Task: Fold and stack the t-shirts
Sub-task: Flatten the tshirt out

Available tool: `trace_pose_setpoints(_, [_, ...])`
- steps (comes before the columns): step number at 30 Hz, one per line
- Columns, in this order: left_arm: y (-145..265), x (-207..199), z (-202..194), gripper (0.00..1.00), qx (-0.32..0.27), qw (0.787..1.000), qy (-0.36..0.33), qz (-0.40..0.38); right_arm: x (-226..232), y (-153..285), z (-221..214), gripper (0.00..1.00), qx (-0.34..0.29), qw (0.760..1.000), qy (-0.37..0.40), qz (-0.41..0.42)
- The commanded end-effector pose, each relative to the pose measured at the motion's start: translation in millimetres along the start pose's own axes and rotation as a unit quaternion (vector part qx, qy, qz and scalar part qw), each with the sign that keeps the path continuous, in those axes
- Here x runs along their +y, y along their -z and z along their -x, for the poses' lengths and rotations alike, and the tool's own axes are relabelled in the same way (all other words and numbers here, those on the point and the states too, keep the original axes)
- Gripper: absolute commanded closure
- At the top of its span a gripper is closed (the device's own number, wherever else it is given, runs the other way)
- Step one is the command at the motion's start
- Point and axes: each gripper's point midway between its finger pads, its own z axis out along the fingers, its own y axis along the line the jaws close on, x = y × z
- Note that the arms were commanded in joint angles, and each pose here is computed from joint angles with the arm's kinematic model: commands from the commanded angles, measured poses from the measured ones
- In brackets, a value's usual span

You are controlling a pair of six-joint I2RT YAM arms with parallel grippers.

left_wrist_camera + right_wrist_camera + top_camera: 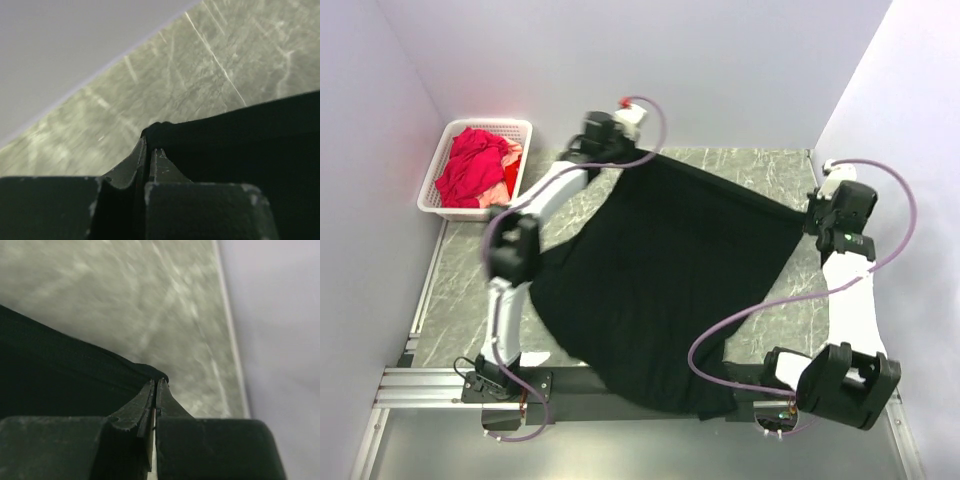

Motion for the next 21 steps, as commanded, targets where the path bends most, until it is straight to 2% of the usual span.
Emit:
trace_pose_setpoints(1, [-41.6,8.8,15.5,0.98,-0.024,0.999,-0.035,0.032,-59.3,-9.3,-17.1,1.00,0.026,0.988,0.048,-0.143])
trace_pose_setpoints(3, [-77.6,5.0,8.6,0.92,-0.038,0.998,-0.044,0.035,-62.3,-22.0,-37.8,1.00,0.067,0.985,0.054,-0.146])
trace_pose_setpoints(4, [-83.0,7.8,28.6,0.86,-0.068,0.995,-0.050,0.043,-62.7,-25.1,-46.3,0.99,0.085,0.984,0.053,-0.148])
trace_pose_setpoints(5, [-99.1,10.5,9.9,0.76,-0.063,0.996,-0.044,0.049,-66.7,-26.5,-50.4,0.92,0.098,0.981,0.056,-0.157])
trace_pose_setpoints(6, [-103.8,12.0,15.4,0.49,-0.081,0.994,-0.043,0.052,-66.5,-33.5,-61.2,0.80,0.124,0.979,0.055,-0.154])
trace_pose_setpoints(7, [-105.3,15.6,22.0,0.39,-0.096,0.993,-0.047,0.058,-66.9,-34.7,-67.6,0.43,0.142,0.976,0.056,-0.154])
trace_pose_setpoints(8, [-101.6,20.7,36.1,0.25,-0.111,0.990,-0.046,0.073,-69.2,-35.0,-61.3,0.31,0.144,0.975,0.055,-0.157])
trace_pose_setpoints(9, [-94.8,25.0,48.0,0.03,-0.120,0.989,-0.046,0.079,-67.9,-35.4,-61.5,0.23,0.150,0.976,0.050,-0.151])
trace_pose_setpoints(10, [-88.3,28.6,50.8,0.02,-0.119,0.989,-0.036,0.086,-64.1,-31.6,-60.3,0.19,0.153,0.977,0.047,-0.141])
trace_pose_setpoints(11, [-58.6,33.9,90.0,0.02,-0.149,0.984,-0.028,0.095,-60.0,-28.9,-54.6,0.18,0.144,0.980,0.046,-0.131])
trace_pose_setpoints(12, [-39.7,47.5,101.3,0.02,-0.159,0.983,0.008,0.091,-46.8,-26.8,-43.8,0.18,0.123,0.986,0.044,-0.099])
trace_pose_setpoints(13, [-29.9,51.1,86.5,0.03,-0.138,0.986,0.042,0.080,-35.8,-25.3,-44.3,0.18,0.126,0.989,0.045,-0.069])
trace_pose_setpoints(14, [10.1,53.4,123.7,0.04,-0.166,0.982,0.055,0.074,-25.9,-25.4,-40.2,0.18,0.123,0.990,0.049,-0.047])
trace_pose_setpoints(15, [27.3,59.2,119.7,0.10,-0.152,0.984,0.076,0.058,-9.2,-27.7,-47.3,0.20,0.139,0.989,0.055,-0.006])
trace_pose_setpoints(16, [34.1,57.8,91.3,0.14,-0.112,0.989,0.086,0.052,10.5,-30.0,-50.7,0.25,0.149,0.986,0.069,0.035])
trace_pose_setpoints(17, [66.3,50.4,100.2,0.19,-0.102,0.990,0.085,0.049,19.6,-32.6,-52.0,0.30,0.158,0.983,0.075,0.053])
trace_pose_setpoints(18, [79.2,50.7,85.9,0.30,-0.077,0.992,0.084,0.051,36.1,-37.4,-67.4,0.34,0.188,0.975,0.080,0.091])
trace_pose_setpoints(19, [83.7,40.1,45.0,0.37,-0.027,0.994,0.095,0.035,51.8,-38.3,-72.5,0.41,0.201,0.968,0.094,0.117])
trace_pose_setpoints(21, [120.4,25.7,25.2,0.48,0.015,0.994,0.105,0.033,68.8,-46.0,-89.3,0.48,0.237,0.955,0.109,0.141])
